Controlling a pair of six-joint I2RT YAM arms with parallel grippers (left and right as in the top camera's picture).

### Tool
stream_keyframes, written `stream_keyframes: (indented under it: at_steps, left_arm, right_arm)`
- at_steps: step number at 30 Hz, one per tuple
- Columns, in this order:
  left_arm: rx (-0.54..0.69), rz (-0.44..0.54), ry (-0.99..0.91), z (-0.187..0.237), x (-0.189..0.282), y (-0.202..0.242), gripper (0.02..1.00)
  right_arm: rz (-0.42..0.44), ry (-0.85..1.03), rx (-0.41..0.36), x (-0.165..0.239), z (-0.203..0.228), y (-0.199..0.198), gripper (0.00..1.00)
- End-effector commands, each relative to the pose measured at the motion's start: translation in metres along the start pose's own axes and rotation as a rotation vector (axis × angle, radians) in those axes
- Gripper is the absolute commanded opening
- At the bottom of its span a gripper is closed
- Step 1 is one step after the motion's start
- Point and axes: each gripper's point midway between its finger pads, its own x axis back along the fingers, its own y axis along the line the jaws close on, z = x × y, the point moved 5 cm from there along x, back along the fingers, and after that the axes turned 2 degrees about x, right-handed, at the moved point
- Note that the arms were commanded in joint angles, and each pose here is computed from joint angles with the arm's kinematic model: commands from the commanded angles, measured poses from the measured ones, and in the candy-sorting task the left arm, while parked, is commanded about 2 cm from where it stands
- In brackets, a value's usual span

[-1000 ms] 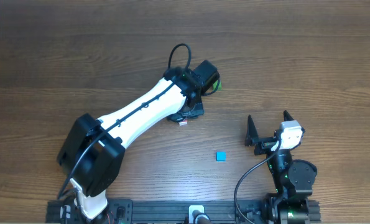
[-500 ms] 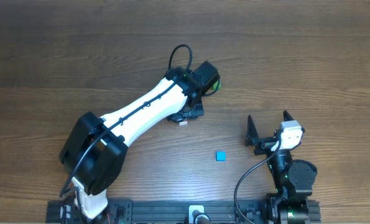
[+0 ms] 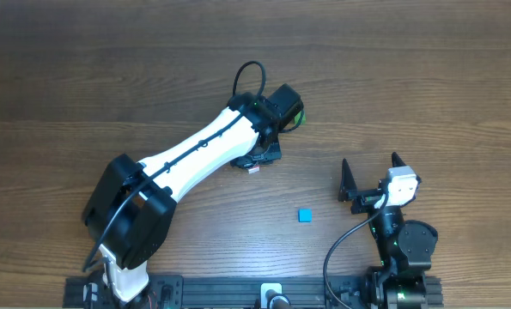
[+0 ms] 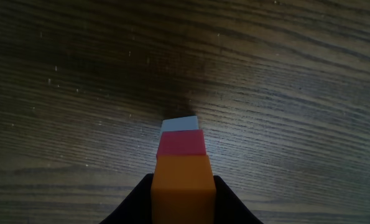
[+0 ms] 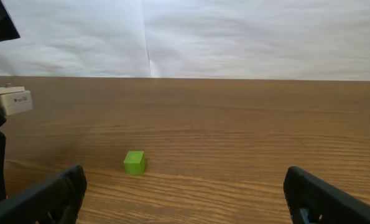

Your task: Stack Cubes

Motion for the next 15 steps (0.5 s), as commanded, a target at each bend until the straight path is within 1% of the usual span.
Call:
stream_keyframes:
  at_steps: [1,4,9,10,12,15]
  left_arm:
    - [-0.008,-0.005,-0.017,-0.0047,-0.0002,-0.0019,0.189]
    - [-0.008,-0.006,-0.016,-0.0046,-0.0003,-0.0018,0.266]
    - [-0.008,-0.005,-0.016,-0.0047,-0.0003,-0.0018,0.305]
    - [-0.008,-0.006,-0.016,-0.0046,-0.0003,-0.0018,0.340]
    - [-0.008,-0.005,-0.016,-0.0047,-0.0003,-0.0018,0.367]
    - [-0.008,-0.006,-0.016,-0.0046,-0.0003,-0.0018,0.384]
  right_arm:
    - [-0.006,0.000,0.005,-0.0001,0.0021,0.0002,0.993]
    - [-0.006,0.000,0.005,-0.0001,0.0021,0.0002,0.993]
    - [-0.006,0.000,0.005,-0.0001,0.0021,0.0002,0.991]
    - [-0.006,0.000,0.005,-0.0001,0.0021,0.0002,0.993]
    - [-0.006,0.000,0.005,-0.0001,0.0020,0.0002,0.993]
    - [-0.006,0.000,0.005,-0.0001,0.0021,0.0002,0.993]
